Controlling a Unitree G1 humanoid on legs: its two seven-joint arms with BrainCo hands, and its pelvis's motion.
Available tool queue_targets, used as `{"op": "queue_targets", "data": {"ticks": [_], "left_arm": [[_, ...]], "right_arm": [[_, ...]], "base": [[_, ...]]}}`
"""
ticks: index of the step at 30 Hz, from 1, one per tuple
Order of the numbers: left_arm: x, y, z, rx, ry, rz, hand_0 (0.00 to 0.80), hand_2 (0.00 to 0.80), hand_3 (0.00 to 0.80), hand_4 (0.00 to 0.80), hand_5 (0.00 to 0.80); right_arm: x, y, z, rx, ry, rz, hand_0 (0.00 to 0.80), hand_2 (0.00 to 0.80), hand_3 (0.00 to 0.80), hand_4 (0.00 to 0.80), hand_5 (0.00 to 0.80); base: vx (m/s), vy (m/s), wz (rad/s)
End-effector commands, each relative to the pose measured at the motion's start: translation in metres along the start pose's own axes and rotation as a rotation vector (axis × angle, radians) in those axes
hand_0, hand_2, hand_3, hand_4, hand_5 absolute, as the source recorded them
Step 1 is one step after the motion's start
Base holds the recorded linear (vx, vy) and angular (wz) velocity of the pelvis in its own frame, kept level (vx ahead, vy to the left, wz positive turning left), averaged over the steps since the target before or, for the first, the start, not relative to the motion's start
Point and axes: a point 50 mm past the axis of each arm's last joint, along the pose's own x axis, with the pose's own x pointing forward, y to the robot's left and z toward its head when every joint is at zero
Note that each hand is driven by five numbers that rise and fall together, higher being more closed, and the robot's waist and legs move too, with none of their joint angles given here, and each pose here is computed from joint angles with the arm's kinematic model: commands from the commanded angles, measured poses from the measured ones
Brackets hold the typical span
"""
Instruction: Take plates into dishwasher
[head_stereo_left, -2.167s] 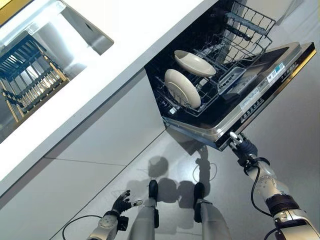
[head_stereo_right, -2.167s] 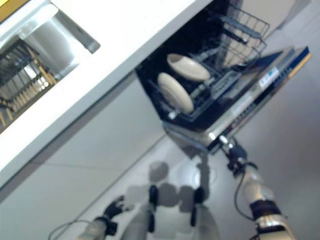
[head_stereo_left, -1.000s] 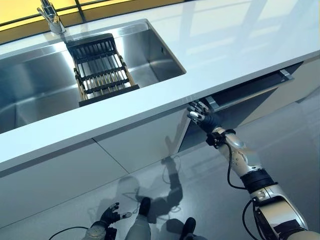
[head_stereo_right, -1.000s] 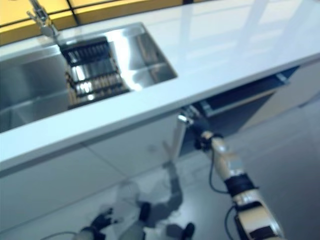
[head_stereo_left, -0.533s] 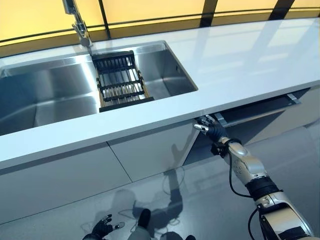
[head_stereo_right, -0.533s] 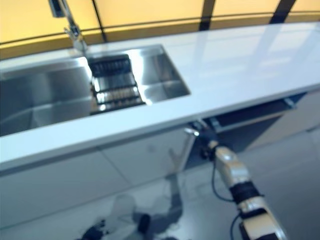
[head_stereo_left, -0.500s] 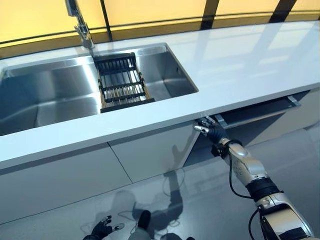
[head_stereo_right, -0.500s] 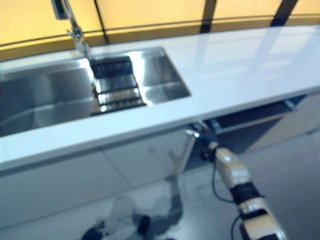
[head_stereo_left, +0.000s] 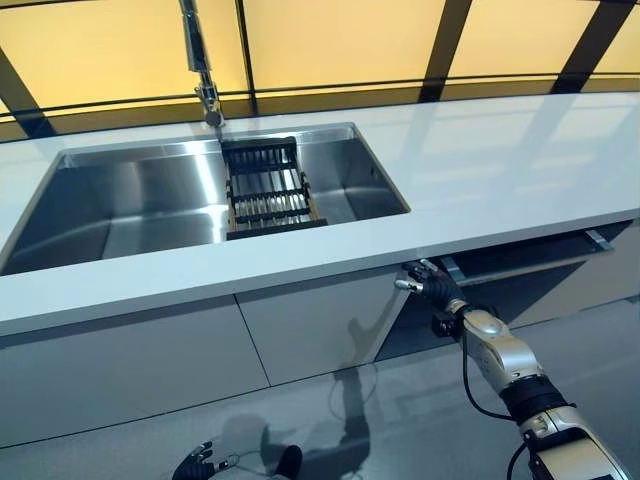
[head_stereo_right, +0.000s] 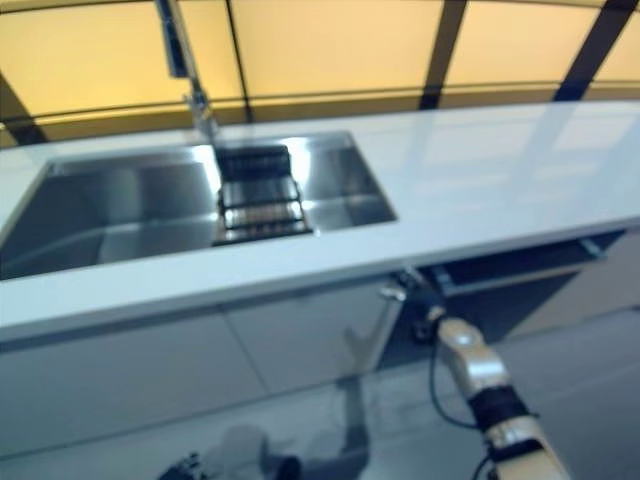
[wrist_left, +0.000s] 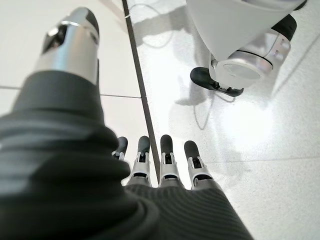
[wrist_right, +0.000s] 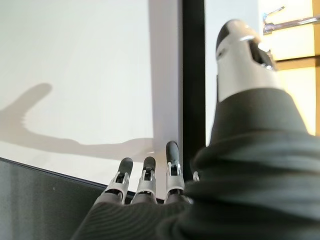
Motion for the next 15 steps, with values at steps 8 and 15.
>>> {"op": "queue_targets", "data": {"ticks": [8,15], "left_arm": [[-0.010,0.021,-0.027,0.013,0.087,0.068,0.000,0.000,0.000,0.000,0.000],[-0.005,0.026,-0.012,-0.012,0.057,0.101,0.000,0.000,0.000,0.000,0.000]], "right_arm": [[-0.014,-0.005,0.025,-0.059,-0.213,0.048,0.000,0.000,0.000,0.000,0.000],[-0.035,-0.014,0.000,-0.060,-0.205,0.039,0.000,0.000,0.000,0.000,0.000]], "base": [[0.015,0.132,0.05],[0.018,0.105,0.19]]}}
